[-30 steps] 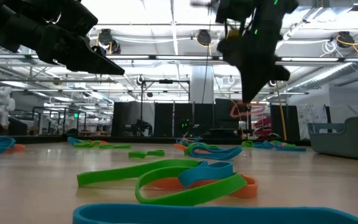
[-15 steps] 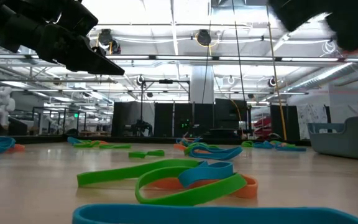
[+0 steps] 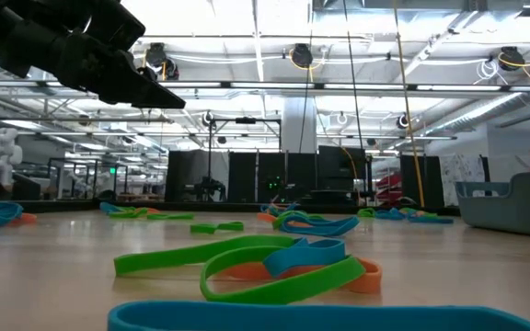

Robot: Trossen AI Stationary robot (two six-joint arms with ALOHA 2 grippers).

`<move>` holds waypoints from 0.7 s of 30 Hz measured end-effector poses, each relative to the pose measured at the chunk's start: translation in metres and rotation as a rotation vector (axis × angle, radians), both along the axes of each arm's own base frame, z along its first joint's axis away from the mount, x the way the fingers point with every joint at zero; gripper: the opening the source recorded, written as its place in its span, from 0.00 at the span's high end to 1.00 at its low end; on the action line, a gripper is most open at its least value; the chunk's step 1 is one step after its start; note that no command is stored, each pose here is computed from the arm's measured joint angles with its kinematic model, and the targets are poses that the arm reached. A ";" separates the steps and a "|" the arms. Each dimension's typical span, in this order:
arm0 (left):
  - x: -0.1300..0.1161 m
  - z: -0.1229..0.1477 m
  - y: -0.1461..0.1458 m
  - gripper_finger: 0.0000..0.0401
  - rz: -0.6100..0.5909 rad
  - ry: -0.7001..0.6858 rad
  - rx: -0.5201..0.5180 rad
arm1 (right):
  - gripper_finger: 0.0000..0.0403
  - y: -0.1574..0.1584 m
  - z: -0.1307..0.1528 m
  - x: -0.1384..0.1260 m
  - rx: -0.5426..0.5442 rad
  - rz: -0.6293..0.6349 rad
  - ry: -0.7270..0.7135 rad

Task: Sort rubber bands into baskets
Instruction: Put the orange rubber band into the orange bin

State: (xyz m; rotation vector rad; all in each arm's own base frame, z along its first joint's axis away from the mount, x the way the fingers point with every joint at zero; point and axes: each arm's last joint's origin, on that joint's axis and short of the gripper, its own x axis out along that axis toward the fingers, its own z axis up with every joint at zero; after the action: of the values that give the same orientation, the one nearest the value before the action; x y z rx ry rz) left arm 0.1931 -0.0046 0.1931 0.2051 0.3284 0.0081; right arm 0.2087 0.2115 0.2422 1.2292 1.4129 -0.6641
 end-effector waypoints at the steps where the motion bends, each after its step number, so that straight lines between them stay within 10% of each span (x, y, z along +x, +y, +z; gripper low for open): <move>1: 0.000 0.001 0.000 0.54 0.000 -0.006 0.000 | 1.00 0.000 0.000 -0.002 -0.007 -0.009 0.013; 21: 0.000 0.000 0.000 0.54 0.000 -0.003 0.001 | 0.77 -0.008 -0.003 -0.004 -0.076 0.031 0.044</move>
State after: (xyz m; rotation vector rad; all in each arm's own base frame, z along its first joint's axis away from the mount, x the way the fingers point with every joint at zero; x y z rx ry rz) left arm 0.1932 -0.0046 0.1934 0.2061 0.3253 0.0082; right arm 0.2051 0.2032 0.2394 1.1374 1.4272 -0.7205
